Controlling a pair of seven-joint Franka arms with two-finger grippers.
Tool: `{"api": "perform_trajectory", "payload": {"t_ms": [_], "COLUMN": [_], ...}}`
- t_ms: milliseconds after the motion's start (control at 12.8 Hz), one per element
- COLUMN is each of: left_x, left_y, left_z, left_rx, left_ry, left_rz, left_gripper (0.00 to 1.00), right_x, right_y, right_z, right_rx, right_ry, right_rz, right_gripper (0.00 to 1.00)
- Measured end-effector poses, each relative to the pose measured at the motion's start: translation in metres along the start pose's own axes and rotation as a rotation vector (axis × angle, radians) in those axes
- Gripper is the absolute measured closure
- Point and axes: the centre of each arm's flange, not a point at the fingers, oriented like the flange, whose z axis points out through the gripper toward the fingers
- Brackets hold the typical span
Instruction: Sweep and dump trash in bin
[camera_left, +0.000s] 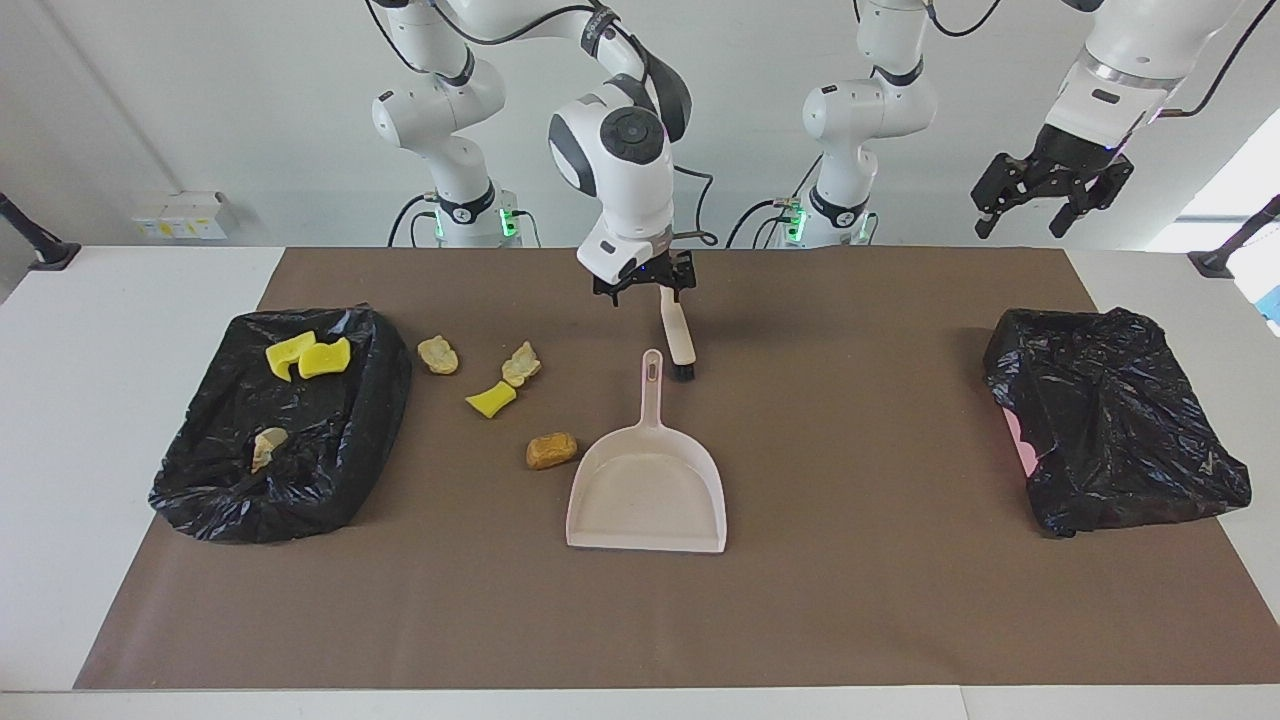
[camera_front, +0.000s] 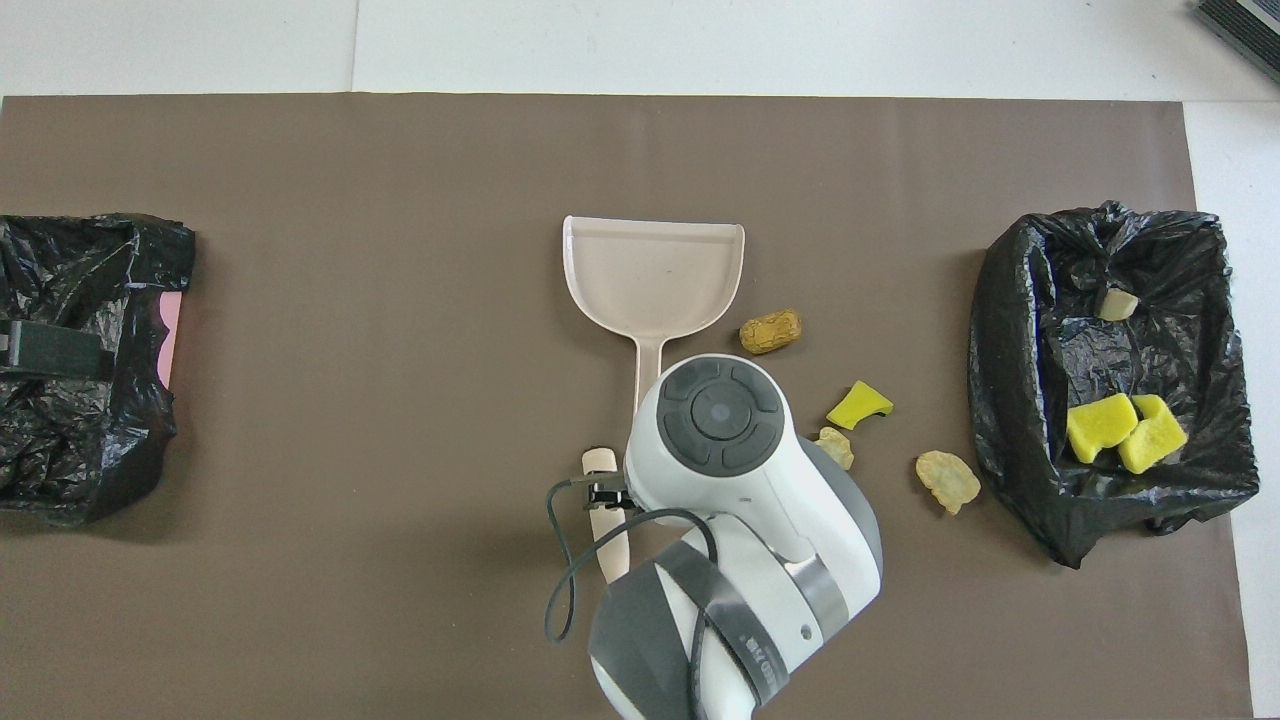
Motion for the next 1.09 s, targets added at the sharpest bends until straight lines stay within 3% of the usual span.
{"api": "perform_trajectory", "payload": {"t_ms": [234,701,1090], "left_x": [0.000,0.000,0.000], "left_y": [0.000,0.000,0.000], "left_z": [0.000,0.000,0.000], "left_rx": [0.000,0.000,0.000], "left_ry": [0.000,0.000,0.000], "left_rz": [0.000,0.000,0.000], "left_gripper": [0.00,0.00,0.00], "right_x": [-0.040,-0.097,-0.117], "right_y": [-0.008,-0.009,-0.030], "right_z": [0.020,0.042,0.086], "right_rx": [-0.007,0.017,0.031], "right_ry": [0.009,-0.042,0.012], "right_rz": [-0.052,-0.085,-0.142], "right_gripper": [0.00,0.00,0.00]}}
